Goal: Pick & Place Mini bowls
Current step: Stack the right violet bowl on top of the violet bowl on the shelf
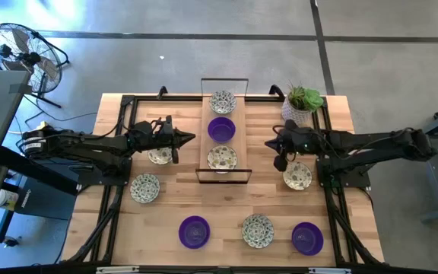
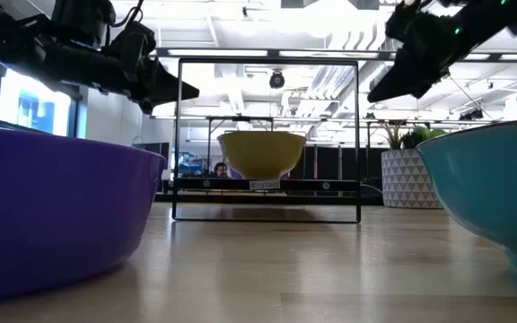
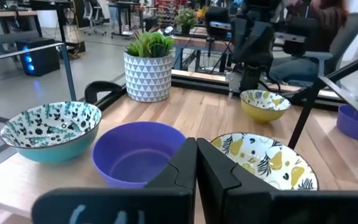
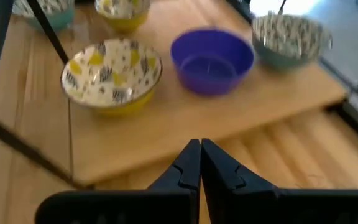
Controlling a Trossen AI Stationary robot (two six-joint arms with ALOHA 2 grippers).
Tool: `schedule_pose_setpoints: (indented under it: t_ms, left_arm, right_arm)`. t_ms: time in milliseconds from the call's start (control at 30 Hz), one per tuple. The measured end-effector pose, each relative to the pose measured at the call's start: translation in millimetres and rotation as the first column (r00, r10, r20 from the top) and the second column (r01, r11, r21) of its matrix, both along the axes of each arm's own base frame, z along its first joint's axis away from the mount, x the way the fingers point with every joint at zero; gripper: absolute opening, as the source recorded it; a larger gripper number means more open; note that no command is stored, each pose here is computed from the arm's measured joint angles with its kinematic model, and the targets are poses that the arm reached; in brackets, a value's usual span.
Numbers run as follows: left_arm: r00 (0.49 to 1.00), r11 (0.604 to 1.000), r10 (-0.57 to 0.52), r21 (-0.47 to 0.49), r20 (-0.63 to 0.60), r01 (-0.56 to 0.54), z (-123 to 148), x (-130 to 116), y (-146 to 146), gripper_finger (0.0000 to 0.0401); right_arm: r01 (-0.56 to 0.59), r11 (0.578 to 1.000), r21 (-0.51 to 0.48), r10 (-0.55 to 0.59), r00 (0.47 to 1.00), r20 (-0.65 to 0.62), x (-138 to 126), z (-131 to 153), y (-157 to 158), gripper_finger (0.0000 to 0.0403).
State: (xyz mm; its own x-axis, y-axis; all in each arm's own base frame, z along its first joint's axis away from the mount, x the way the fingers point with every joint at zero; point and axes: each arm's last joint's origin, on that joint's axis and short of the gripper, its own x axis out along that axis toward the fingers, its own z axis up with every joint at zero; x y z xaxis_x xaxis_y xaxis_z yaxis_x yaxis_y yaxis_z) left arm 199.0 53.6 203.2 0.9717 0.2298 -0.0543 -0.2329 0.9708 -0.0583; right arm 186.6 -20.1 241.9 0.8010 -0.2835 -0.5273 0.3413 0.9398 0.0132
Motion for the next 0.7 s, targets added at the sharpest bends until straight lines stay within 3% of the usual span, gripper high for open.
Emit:
schedule_pose_setpoints:
  t_ms: [267, 533, 700]
  left_arm:
    - [1.000, 1.000, 0.000, -0.023, 0.013, 0.000, 1, 0, 0, 0.0001]
    - [1.000, 1.000, 0.000, -0.030, 0.006, 0.000, 0, 0, 0, 0.0001]
    - [1.000, 1.000, 0.000, -0.031, 0.002, 0.000, 0, 0, 0, 0.0001]
  right_arm:
    - [0.108, 0.984, 0.140, -0.094, 0.990, -0.106, -10, 8, 29, 0.0000]
    - [0.142, 0.929, 0.341, -0.066, 0.972, -0.224, -14, -5, 58, 0.0000]
    - [0.201, 0.897, 0.394, -0.068, 0.943, -0.327, -9, -1, 77, 0.0000]
